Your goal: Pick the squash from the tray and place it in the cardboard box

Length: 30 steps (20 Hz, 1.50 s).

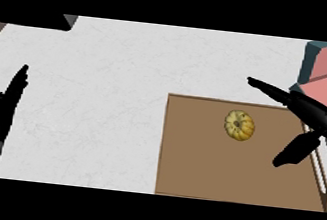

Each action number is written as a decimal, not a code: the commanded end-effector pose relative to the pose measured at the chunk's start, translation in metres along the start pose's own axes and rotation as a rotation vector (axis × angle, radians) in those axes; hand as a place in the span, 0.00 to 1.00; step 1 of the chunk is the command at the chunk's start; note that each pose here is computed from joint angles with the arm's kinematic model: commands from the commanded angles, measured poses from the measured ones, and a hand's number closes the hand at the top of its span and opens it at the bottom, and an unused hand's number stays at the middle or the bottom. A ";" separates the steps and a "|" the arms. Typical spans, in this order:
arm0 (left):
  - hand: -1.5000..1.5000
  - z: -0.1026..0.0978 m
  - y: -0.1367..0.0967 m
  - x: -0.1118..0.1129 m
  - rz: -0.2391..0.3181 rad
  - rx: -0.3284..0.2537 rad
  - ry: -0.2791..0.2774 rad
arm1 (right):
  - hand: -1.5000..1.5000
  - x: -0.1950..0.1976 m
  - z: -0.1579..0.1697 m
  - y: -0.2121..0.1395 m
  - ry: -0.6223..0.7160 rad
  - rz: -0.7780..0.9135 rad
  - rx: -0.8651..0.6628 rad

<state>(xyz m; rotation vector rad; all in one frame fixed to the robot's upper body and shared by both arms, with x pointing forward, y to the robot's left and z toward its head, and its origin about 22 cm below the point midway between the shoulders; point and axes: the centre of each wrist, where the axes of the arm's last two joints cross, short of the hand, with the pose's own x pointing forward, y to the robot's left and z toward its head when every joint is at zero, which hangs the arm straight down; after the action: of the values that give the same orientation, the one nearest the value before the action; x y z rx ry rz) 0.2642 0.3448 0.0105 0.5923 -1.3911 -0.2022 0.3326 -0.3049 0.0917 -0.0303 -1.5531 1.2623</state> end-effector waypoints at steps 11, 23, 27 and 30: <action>0.50 -0.006 0.003 0.004 -0.036 -0.004 -0.001 | 0.00 0.009 -0.014 -0.080 -0.019 0.450 0.281; 0.50 0.000 0.002 0.003 -0.053 0.013 0.000 | 0.00 0.045 -0.105 -0.032 0.193 0.676 0.635; 0.50 -0.008 0.022 -0.007 -0.056 0.031 0.013 | 0.00 0.044 -0.109 -0.029 0.241 0.687 0.688; 0.50 -0.012 0.011 -0.003 -0.044 0.034 0.025 | 0.00 0.043 -0.116 0.002 0.252 0.757 0.677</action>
<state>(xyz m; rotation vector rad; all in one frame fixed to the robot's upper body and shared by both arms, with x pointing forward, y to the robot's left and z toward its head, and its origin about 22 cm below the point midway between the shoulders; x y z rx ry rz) 0.2694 0.3553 0.0131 0.6437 -1.3667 -0.2129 0.4028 -0.2131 0.1161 -0.3123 -0.9002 2.1856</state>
